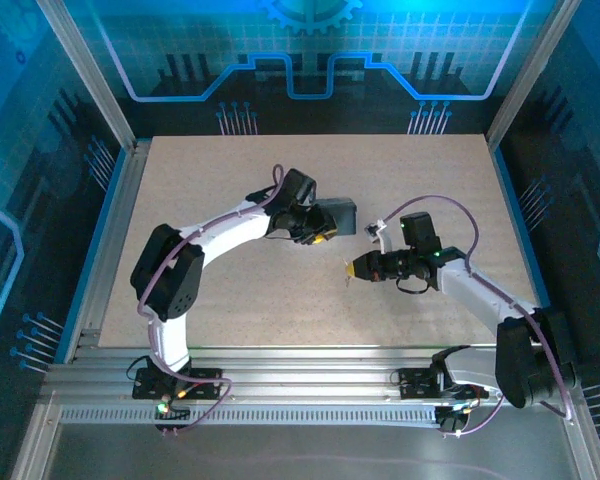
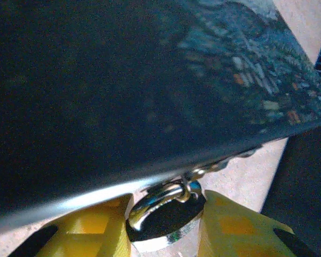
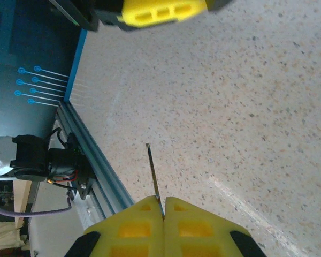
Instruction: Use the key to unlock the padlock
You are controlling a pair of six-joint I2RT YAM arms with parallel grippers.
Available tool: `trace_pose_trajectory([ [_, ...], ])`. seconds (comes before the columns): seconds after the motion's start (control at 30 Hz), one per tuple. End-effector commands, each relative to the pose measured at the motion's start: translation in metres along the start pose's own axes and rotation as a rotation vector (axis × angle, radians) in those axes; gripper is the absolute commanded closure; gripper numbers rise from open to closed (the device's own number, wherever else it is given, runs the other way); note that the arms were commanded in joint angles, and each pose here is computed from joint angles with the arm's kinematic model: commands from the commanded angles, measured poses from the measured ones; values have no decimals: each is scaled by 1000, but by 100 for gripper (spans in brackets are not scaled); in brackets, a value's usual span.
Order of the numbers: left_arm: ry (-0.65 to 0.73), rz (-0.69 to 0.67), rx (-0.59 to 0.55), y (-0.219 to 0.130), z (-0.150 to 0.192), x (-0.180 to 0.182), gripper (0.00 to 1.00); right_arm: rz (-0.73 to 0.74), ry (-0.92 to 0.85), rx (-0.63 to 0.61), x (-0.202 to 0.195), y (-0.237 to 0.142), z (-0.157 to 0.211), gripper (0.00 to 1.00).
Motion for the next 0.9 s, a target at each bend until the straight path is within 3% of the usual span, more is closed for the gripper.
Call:
trace_pose_trajectory([
  [0.0,-20,134,80,-18,9,-12,92,-48,-49,-16,7,-4,-7,100],
  [0.2,-27,141,74,-20,11,-6,97,-35,5,-20,-1,-10,-18,100],
  [0.57,-63,193,104,-23,10,-3,97,-54,16,38,-14,3,-22,100],
  [0.87,-40,205,121,-24,9,-5,97,-84,-43,39,-26,11,-48,100],
])
Point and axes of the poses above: each hand's point on the last joint's axis, 136 mm out from that joint toward the fingers, its own y axis out along the fingers, its own x axis along the line the jaws close on, z = x × y, the point moved 10 cm from there along -y, back along the fingers, and after that the axes turned 13 degrees about -y, right-handed, at the moved point
